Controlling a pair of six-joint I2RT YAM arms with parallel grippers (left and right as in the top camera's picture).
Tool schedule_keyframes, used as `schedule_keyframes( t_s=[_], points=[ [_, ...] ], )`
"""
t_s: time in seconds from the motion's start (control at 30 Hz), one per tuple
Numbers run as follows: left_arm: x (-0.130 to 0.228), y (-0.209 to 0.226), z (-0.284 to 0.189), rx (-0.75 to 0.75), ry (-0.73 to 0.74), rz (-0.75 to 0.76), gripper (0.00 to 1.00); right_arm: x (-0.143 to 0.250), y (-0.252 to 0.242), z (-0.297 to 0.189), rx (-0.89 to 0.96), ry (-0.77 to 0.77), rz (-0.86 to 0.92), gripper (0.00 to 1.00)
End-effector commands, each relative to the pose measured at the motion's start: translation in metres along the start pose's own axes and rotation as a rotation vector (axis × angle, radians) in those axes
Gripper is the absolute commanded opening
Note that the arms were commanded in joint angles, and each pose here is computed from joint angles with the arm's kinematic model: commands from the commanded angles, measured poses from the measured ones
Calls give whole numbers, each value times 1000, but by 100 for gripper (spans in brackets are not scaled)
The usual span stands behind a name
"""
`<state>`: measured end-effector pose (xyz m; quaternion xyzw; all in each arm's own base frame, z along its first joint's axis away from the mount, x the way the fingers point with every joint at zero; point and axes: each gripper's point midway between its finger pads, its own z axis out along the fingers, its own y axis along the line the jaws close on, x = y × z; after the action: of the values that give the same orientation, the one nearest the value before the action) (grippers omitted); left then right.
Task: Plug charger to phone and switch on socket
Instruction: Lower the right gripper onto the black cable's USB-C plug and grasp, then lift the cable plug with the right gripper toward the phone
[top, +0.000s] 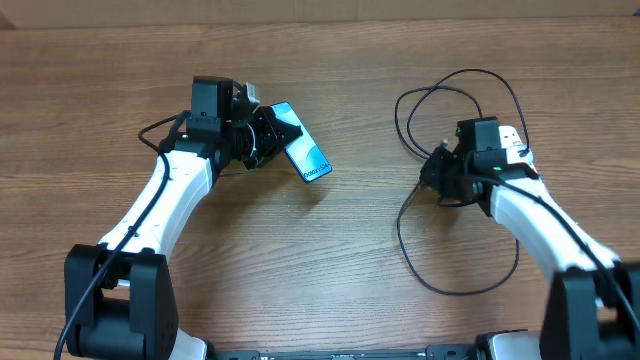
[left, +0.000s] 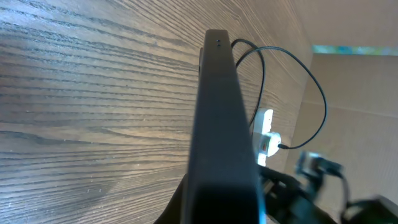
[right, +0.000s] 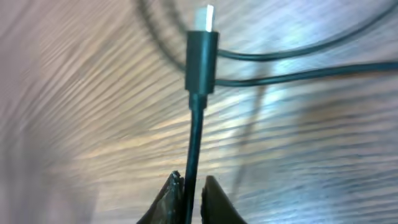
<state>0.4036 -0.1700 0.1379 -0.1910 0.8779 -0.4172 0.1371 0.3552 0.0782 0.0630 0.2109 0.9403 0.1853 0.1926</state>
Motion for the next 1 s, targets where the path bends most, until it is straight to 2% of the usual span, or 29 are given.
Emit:
schedule_keyframes(
  t_s=[0.0, 0.07, 0.17, 0.27, 0.3, 0.47, 0.73, 0.8, 0.97],
  points=[
    [4, -9, 1, 31, 15, 34, 4, 17, 12, -3, -49, 65, -170, 13],
    [3, -10, 1, 32, 14, 36, 4, 40, 2, 8, -4, 139, -177, 14],
    [3, -10, 1, 33, 13, 37, 4, 53, 0, 16, 39, 162, -209, 38],
    [3, -10, 1, 35, 11, 39, 4, 43, -1, 19, 102, 87, -246, 61],
    [3, -10, 1, 35, 11, 39, 4, 38, 0, 20, 111, 61, -242, 64],
    [3, -10, 1, 35, 11, 39, 4, 20, 6, 24, 99, -26, -131, 64],
    [3, -10, 1, 36, 11, 38, 4, 32, 20, 50, 78, -2, -182, 66],
    [3, -10, 1, 36, 12, 38, 4, 35, 10, 60, 137, 26, -180, 59],
    [3, -10, 1, 35, 12, 23, 4, 27, 4, 66, 200, 20, -178, 56]
  ],
)
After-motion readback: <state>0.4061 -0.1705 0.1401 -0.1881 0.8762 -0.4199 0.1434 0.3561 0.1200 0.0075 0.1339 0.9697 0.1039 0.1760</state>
